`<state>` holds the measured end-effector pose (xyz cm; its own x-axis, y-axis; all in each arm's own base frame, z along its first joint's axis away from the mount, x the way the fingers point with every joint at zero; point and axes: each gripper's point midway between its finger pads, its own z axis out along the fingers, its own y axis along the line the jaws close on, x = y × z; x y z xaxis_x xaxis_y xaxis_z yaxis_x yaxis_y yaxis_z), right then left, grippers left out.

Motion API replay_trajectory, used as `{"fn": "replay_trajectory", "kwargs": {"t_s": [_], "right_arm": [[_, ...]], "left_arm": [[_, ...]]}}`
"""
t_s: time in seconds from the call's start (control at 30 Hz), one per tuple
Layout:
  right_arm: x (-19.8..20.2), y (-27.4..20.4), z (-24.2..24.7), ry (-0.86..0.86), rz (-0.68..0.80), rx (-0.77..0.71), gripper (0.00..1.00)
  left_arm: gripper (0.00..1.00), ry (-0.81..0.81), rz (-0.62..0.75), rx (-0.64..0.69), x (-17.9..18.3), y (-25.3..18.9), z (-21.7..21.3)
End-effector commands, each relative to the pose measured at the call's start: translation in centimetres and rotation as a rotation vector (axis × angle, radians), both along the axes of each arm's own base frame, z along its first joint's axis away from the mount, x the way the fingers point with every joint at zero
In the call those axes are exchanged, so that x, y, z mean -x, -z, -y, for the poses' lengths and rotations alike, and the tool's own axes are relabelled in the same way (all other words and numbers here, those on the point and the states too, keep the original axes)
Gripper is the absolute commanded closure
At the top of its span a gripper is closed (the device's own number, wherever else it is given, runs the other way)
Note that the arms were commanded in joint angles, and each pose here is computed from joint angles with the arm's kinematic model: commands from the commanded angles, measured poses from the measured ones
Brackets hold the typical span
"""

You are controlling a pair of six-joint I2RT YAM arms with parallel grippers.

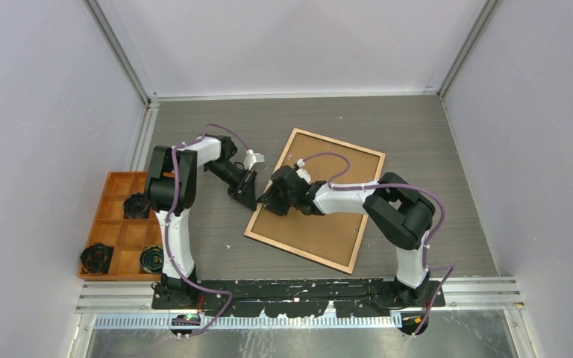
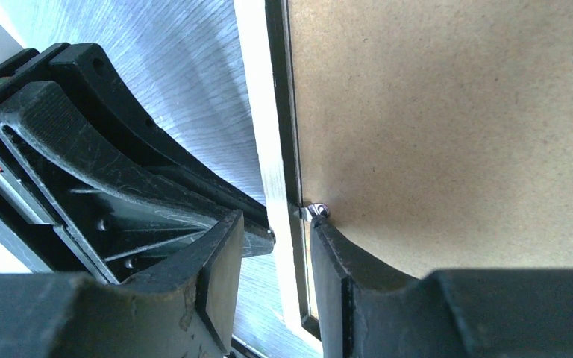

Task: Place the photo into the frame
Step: Install the photo frame at the center of the board.

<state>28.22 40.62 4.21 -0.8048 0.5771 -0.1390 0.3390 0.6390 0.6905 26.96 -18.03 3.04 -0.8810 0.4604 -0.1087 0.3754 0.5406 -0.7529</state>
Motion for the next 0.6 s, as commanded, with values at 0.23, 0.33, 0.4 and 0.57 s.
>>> {"fn": "replay_trajectory", "kwargs": {"t_s": [0.23, 0.33, 0.4, 0.57], "right_arm": [[-2.5, -3.4, 1.6, 0.026, 0.12, -0.039, 0.41], [-2.7, -6.9, 2.9, 0.022, 0.168, -0.082, 0.35], [-2.7, -8.6, 4.3, 0.021, 0.18, -0.095, 0.31], [-3.2, -11.0, 13.2, 0.127, 0.218, 0.058, 0.17]], "left_arm": [[0.87, 0.064, 0.05, -0.035, 0.8, -0.4, -0.6], [0.87, 0.073, 0.066, -0.038, 0.6, -1.1, -0.9], [0.87, 0.073, 0.076, -0.04, 0.5, -1.5, -1.0], [0.86, 0.075, 0.11, -0.061, -0.1, -1.9, -1.4]]}}
